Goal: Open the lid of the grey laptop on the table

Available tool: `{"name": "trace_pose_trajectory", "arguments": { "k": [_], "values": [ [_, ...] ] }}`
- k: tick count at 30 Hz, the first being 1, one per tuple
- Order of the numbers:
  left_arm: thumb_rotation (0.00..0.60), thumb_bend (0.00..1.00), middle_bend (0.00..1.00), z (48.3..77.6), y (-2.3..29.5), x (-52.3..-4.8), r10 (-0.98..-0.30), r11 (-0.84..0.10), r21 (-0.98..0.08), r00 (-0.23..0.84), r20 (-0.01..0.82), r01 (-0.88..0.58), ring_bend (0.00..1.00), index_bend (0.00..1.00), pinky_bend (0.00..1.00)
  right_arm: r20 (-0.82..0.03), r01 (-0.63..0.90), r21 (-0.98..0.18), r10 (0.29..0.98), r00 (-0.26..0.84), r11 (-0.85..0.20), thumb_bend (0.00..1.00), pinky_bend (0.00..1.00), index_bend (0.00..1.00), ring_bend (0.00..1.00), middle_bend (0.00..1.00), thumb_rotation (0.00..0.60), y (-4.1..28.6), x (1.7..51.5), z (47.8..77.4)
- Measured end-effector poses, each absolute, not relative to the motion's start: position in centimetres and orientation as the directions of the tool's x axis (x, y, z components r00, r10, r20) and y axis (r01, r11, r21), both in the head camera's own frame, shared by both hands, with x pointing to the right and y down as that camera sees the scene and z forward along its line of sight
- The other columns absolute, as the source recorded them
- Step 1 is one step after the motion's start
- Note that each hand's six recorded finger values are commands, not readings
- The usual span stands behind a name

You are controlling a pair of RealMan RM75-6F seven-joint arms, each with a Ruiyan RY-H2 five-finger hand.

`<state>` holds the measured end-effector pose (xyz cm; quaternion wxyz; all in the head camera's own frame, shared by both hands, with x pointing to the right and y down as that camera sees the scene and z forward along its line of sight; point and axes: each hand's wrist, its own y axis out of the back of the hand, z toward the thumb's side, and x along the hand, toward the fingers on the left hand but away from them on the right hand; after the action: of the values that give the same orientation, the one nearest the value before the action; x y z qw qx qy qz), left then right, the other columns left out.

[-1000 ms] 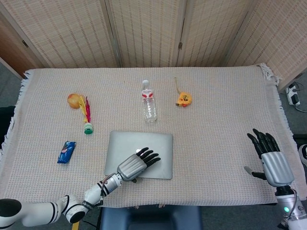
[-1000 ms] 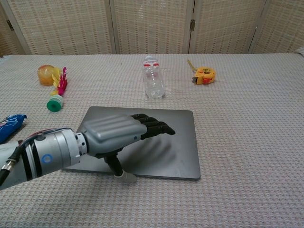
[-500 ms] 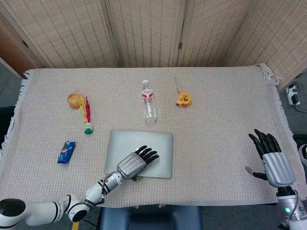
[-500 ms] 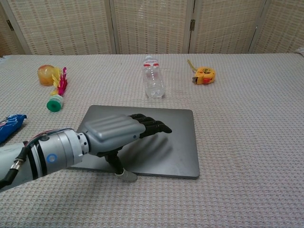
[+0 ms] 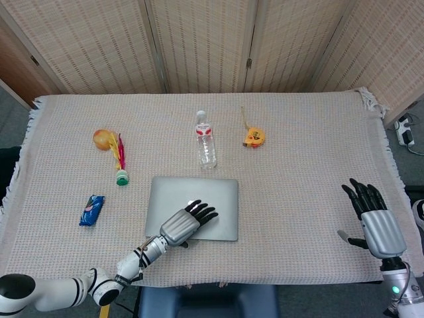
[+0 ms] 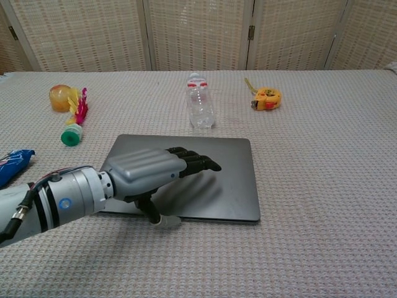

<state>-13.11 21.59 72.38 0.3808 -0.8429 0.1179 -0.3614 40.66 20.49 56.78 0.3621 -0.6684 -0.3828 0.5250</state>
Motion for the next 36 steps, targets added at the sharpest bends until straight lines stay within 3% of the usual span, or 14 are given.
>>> {"name": "trace_pose_trajectory", "arguments": {
  "k": [12,27,31,36],
  "values": [
    [0.6,0.56,0.14,72.6,21.0,-13.8,-0.534,-0.653,-0.757,0.697,0.478,0.019,0.08,0.12,0.0,-0.425,0.132,-0.884,0.889,0.17,-0.448,0.16,0.0,0.0,0.0,0.0,0.6,20.8,40.2,56.7],
    [0.6,0.68,0.16,72.5,17.4,-14.9,-0.718,-0.484,-0.86,0.635,0.285,-0.16,0.08,0.11,0.0,-0.447,0.135,-0.855,0.845,0.294,-0.5,0.16,0.0,0.0,0.01,0.0,0.6,22.2,37.5,56.6],
    [0.6,0.69,0.16,72.0,15.7,-14.4,-0.75,-0.434,-0.88,0.619,0.233,-0.195,0.09,0.1,0.0,-0.475,0.125,-0.832,0.809,0.346,-0.541,0.31,0.0,0.0,0.02,0.0,0.6,22.7,36.4,57.2],
    [0.6,0.69,0.16,71.4,14.1,-13.7,-0.764,-0.393,-0.898,0.614,0.2,-0.197,0.09,0.09,0.0,-0.514,0.1,-0.792,0.746,0.423,-0.602,0.59,0.0,0.0,0.06,0.0,0.6,23.1,34.5,58.3]
  ]
}}
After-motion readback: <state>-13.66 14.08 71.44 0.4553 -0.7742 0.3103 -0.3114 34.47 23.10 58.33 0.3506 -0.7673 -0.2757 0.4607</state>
